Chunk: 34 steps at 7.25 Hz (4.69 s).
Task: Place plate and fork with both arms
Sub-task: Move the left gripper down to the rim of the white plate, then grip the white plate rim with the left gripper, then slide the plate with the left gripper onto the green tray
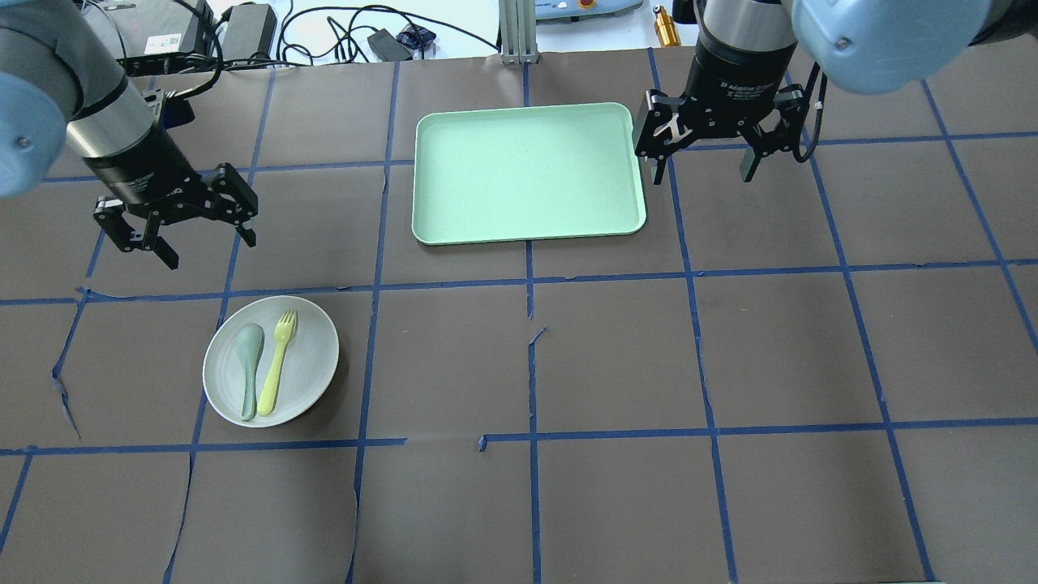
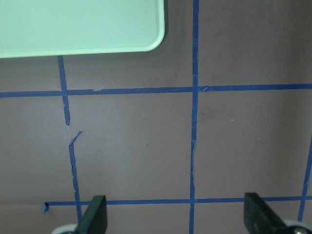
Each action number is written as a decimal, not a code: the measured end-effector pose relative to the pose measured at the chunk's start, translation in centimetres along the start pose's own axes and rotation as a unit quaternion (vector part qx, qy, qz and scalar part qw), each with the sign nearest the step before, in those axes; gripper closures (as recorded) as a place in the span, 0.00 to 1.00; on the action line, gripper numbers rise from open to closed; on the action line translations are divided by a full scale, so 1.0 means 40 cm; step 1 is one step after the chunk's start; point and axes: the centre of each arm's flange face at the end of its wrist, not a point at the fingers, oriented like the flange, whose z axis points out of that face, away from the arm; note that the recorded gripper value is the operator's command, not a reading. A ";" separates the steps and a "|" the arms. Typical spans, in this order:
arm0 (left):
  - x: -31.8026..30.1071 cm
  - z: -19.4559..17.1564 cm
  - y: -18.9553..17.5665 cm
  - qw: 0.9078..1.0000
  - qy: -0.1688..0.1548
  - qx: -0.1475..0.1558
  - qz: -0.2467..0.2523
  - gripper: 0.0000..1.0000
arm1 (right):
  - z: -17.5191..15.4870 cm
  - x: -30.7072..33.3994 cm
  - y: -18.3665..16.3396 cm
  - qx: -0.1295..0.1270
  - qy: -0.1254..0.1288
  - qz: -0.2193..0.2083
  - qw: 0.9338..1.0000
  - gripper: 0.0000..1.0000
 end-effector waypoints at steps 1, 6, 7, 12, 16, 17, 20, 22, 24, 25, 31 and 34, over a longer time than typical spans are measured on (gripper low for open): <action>-0.087 0.064 -0.014 1.000 0.008 -0.004 0.009 0.03 | 0.006 0.000 0.000 -0.002 0.000 0.000 1.000 0.00; -0.280 0.412 0.035 0.999 0.031 -0.019 0.018 0.24 | 0.022 -0.001 -0.001 -0.009 0.002 0.000 1.000 0.00; -0.290 0.444 0.035 0.999 0.035 -0.029 0.020 0.33 | 0.022 -0.001 -0.001 -0.009 0.002 0.000 1.000 0.00; -0.299 0.476 0.028 0.998 0.039 -0.040 0.023 1.00 | 0.022 0.000 -0.002 -0.008 0.004 -0.005 1.000 0.00; -0.303 0.363 -0.032 0.998 0.048 -0.014 0.024 1.00 | 0.020 0.001 -0.004 -0.007 0.004 -0.007 1.000 0.00; -0.298 0.310 -0.054 0.997 0.070 -0.015 0.021 1.00 | 0.019 0.002 -0.004 -0.007 0.004 -0.007 1.000 0.00; -0.161 0.189 -0.126 0.988 0.152 -0.009 -0.024 1.00 | 0.012 0.005 -0.006 -0.004 0.004 -0.007 1.000 0.00; 0.083 0.155 -0.177 0.982 0.182 0.002 -0.043 1.00 | 0.012 0.009 -0.008 -0.004 0.004 -0.006 1.000 0.00; 0.295 0.146 -0.270 0.981 0.191 0.006 -0.035 1.00 | 0.014 0.009 -0.009 -0.004 0.003 -0.005 1.000 0.00; 0.387 0.154 -0.335 0.981 0.190 0.009 -0.029 1.00 | 0.016 0.009 -0.008 -0.005 0.002 -0.005 1.000 0.00; 0.731 0.328 -0.439 0.982 0.187 0.015 -0.035 1.00 | 0.023 0.007 -0.007 -0.008 -0.001 -0.004 1.000 0.00; 0.783 0.363 -0.391 0.983 0.180 0.000 -0.041 0.21 | 0.022 0.008 -0.008 -0.006 0.000 -0.005 1.000 0.00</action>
